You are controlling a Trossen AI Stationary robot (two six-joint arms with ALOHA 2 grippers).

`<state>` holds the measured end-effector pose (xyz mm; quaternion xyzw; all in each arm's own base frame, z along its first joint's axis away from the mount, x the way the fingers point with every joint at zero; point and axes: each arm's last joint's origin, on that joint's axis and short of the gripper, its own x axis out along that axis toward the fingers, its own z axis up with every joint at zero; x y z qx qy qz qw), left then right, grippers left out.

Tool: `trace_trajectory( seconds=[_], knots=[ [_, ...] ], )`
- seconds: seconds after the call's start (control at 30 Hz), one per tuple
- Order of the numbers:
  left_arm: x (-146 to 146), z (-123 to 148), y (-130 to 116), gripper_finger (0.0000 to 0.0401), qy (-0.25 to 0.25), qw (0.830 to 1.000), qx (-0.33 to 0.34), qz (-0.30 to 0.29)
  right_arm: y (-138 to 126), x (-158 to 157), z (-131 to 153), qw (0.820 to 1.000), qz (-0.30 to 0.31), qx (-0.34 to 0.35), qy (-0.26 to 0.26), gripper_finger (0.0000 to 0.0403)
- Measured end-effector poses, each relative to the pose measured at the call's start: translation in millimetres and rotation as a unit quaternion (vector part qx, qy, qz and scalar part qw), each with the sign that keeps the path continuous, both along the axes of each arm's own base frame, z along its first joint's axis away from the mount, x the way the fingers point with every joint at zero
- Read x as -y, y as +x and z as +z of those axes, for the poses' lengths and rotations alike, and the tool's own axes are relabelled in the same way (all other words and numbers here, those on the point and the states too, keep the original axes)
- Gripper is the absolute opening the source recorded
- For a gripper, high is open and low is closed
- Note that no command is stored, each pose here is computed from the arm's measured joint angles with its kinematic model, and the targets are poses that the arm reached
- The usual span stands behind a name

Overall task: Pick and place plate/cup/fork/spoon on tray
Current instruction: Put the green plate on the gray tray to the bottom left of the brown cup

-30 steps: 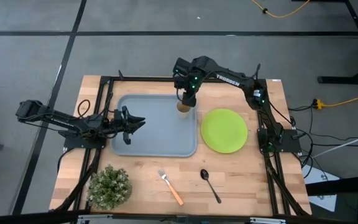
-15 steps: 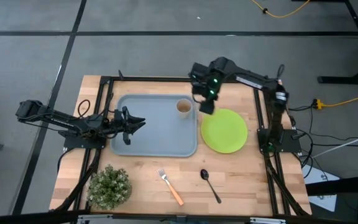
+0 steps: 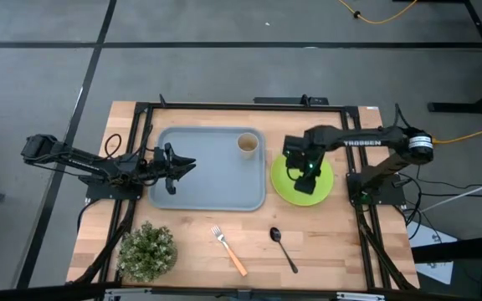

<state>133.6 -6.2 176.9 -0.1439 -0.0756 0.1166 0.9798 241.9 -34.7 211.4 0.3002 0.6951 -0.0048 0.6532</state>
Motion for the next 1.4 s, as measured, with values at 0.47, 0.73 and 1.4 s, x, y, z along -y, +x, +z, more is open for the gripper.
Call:
trace_trajectory(
  seconds=[0.47,0.73,1.4],
  knots=[
    [0,0,0,0.0086,0.004,1.000,-0.001,0.001,3,-8,-20,0.999,-0.006,0.036,0.013,0.0136],
    [0,0,0,0.0086,0.004,1.000,-0.001,0.002,0,-45,-12,0.999,0.018,0.019,0.029,0.0135],
    [0,0,0,0.0086,0.004,1.000,-0.001,0.002,-24,-121,-14,0.938,0.118,0.032,-0.324,0.0135]
  ],
)
